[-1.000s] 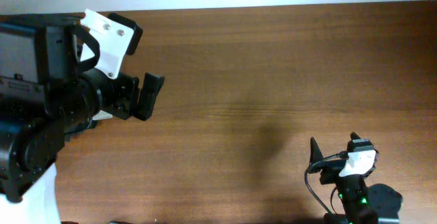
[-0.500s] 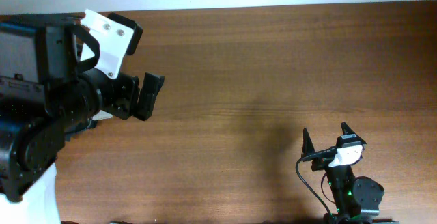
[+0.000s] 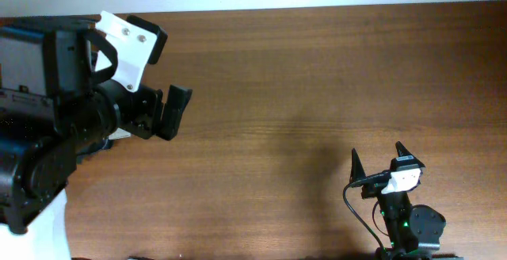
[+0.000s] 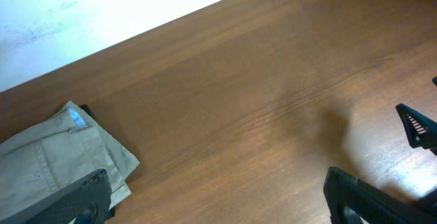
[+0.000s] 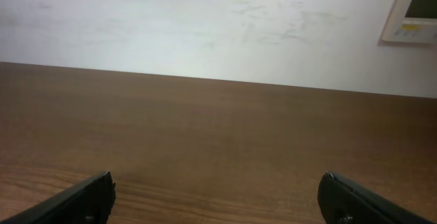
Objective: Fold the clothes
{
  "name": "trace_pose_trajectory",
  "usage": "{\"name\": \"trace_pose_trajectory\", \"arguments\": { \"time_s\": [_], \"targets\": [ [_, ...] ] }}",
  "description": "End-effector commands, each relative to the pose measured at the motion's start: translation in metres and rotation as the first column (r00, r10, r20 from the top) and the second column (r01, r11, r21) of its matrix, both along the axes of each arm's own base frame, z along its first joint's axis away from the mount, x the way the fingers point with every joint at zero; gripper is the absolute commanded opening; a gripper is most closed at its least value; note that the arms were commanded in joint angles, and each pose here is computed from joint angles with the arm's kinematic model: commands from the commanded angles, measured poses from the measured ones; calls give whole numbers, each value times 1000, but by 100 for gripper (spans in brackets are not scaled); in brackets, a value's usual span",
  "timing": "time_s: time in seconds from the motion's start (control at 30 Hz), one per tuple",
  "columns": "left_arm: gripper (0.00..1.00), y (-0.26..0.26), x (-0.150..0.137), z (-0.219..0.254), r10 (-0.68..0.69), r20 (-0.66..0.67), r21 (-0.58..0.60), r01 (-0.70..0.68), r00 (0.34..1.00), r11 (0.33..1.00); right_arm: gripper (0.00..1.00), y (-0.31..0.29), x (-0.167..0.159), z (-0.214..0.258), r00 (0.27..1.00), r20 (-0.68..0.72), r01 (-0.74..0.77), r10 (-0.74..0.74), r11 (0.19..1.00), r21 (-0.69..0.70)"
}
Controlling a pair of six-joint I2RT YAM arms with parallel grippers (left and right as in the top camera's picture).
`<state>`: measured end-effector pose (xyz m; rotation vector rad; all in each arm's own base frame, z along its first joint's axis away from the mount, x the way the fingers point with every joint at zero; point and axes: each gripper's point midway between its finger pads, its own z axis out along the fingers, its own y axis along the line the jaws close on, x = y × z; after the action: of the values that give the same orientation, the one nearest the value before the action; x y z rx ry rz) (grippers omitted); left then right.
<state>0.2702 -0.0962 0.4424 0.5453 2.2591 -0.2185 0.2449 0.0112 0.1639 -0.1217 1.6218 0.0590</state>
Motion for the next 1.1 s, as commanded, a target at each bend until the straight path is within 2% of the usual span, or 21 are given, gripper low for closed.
{"name": "trace_pose_trajectory", "arguments": {
  "time_s": [0.0, 0.13, 0.27, 0.37, 0.47, 0.63, 0.73, 0.83, 1.0, 1.07],
  "targets": [
    [99, 0, 6, 13, 13, 96, -21, -11, 995, 1000, 99, 3, 0, -2, 1000, 1, -13, 13, 1000, 1],
    [99, -3, 32, 24, 4, 323, -22, 3, 946, 1000, 99, 3, 0, -2, 1000, 1, -13, 13, 1000, 1],
    [99, 14, 34, -11, 53, 439, -53, -33, 897, 998, 99, 3, 0, -2, 1000, 1, -13, 13, 1000, 1],
    [99, 34, 18, -46, 95, 489, -81, -64, 867, 995, 99, 3, 0, -2, 1000, 1, -13, 13, 1000, 1],
    [99, 54, 1, -75, 153, 573, -98, -118, 805, 988, 99, 3, 0, -2, 1000, 1, -13, 13, 1000, 1],
    [99, 59, -37, -110, 169, 761, -133, -104, 627, 986, 99, 3, 0, -2, 1000, 1, -13, 13, 1000, 1],
    [99, 59, -45, -143, 170, 817, -144, -91, 550, 985, 99, 3, 0, -2, 1000, 1, -13, 13, 1000, 1],
    [99, 60, -47, -173, 171, 823, -145, -91, 541, 985, 99, 3, 0, -2, 1000, 1, -13, 13, 1000, 1],
    [99, 64, -30, -225, 189, 791, -144, -123, 582, 982, 99, 3, 0, -2, 1000, 1, -13, 13, 1000, 1],
    [99, 63, -28, -238, 186, 759, -136, -128, 624, 982, 99, 3, 0, -2, 1000, 1, -13, 13, 1000, 1]
  ]
}}
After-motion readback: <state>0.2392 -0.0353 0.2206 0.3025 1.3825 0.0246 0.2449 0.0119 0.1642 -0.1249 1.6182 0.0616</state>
